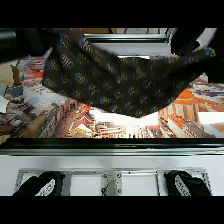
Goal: Fold the clothes and pants, and hang the long-sleeved shirts on hangers.
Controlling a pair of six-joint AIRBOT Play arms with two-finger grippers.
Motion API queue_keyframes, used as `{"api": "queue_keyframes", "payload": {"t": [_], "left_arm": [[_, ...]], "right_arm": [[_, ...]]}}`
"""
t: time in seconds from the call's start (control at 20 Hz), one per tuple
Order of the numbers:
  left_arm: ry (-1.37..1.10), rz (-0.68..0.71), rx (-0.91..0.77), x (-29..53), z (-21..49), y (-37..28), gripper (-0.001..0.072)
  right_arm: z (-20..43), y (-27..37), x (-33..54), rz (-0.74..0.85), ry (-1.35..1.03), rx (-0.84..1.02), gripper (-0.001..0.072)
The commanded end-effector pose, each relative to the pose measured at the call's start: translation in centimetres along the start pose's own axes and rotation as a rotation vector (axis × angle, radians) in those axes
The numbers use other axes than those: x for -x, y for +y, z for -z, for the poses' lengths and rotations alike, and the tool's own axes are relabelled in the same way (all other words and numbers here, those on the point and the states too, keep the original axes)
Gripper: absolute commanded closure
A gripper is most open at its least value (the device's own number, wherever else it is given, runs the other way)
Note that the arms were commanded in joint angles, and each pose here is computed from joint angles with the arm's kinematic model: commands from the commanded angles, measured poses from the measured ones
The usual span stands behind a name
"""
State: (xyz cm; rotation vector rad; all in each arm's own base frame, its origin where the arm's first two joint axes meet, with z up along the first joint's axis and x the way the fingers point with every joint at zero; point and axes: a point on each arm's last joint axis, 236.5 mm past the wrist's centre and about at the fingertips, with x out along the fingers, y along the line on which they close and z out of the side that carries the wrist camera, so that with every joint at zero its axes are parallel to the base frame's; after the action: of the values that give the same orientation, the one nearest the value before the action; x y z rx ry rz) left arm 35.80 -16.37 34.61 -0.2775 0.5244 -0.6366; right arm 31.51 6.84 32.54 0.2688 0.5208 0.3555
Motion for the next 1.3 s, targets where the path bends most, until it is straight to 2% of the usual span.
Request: {"api": "queue_keyframes", "payload": {"t": [0.0, 0.15, 0.3, 0.35, 0.4, 0.45, 0.65, 0.8, 0.85, 1.1, 1.25], "left_arm": [[0.249, -0.025, 0.136, -1.4, 11.1, 1.1, 0.0699], [0.49, -0.081, 0.284, -3.2, 23.1, 3.6, 0.0699], [0.615, -0.126, 0.376, -5.2, 32.0, 5.8, 0.0698], [0.629, -0.147, 0.397, -6.0, 33.5, 6.7, 0.0578], [0.623, -0.172, 0.425, -6.9, 34.1, 7.9, 0.0126], [0.608, -0.197, 0.456, -7.7, 33.9, 9.2, -0.0013], [0.607, -0.297, 0.579, -9.2, 33.6, 15.3, 0.0], [0.666, -0.32, 0.615, -10.6, 35.3, 17.5, 0.0003], [0.682, -0.31, 0.6, -11.3, 35.6, 17.8, 0.0037], [0.82, -0.163, 0.43, -15.6, 36.1, 14.9, 0.0037], [0.88, -0.128, 0.387, -17.1, 37.7, 13.3, 0.0037]], "right_arm": [[6.0, -1.4, -0.2, 0.048, 0.203, -0.064, 0.0696], [13.0, -4.2, -3.6, 0.075, 0.384, -0.156, 0.0696], [19.7, -7.1, -7.2, 0.098, 0.502, -0.275, 0.0696], [21.5, -7.8, -8.0, 0.107, 0.533, -0.305, 0.0696], [22.7, -8.2, -8.5, 0.111, 0.564, -0.326, 0.0696], [23.6, -8.5, -8.7, 0.112, 0.595, -0.341, 0.0696], [24.1, -8.6, -9.1, 0.11, 0.617, -0.35, 0.0696], [24.1, -8.5, -9.1, 0.11, 0.617, -0.349, 0.0695], [24.1, -8.6, -9.1, 0.11, 0.618, -0.35, 0.0696], [24.2, -8.6, -9.1, 0.11, 0.619, -0.35, 0.0695], [24.2, -8.6, -9.1, 0.11, 0.62, -0.351, 0.0695]]}}
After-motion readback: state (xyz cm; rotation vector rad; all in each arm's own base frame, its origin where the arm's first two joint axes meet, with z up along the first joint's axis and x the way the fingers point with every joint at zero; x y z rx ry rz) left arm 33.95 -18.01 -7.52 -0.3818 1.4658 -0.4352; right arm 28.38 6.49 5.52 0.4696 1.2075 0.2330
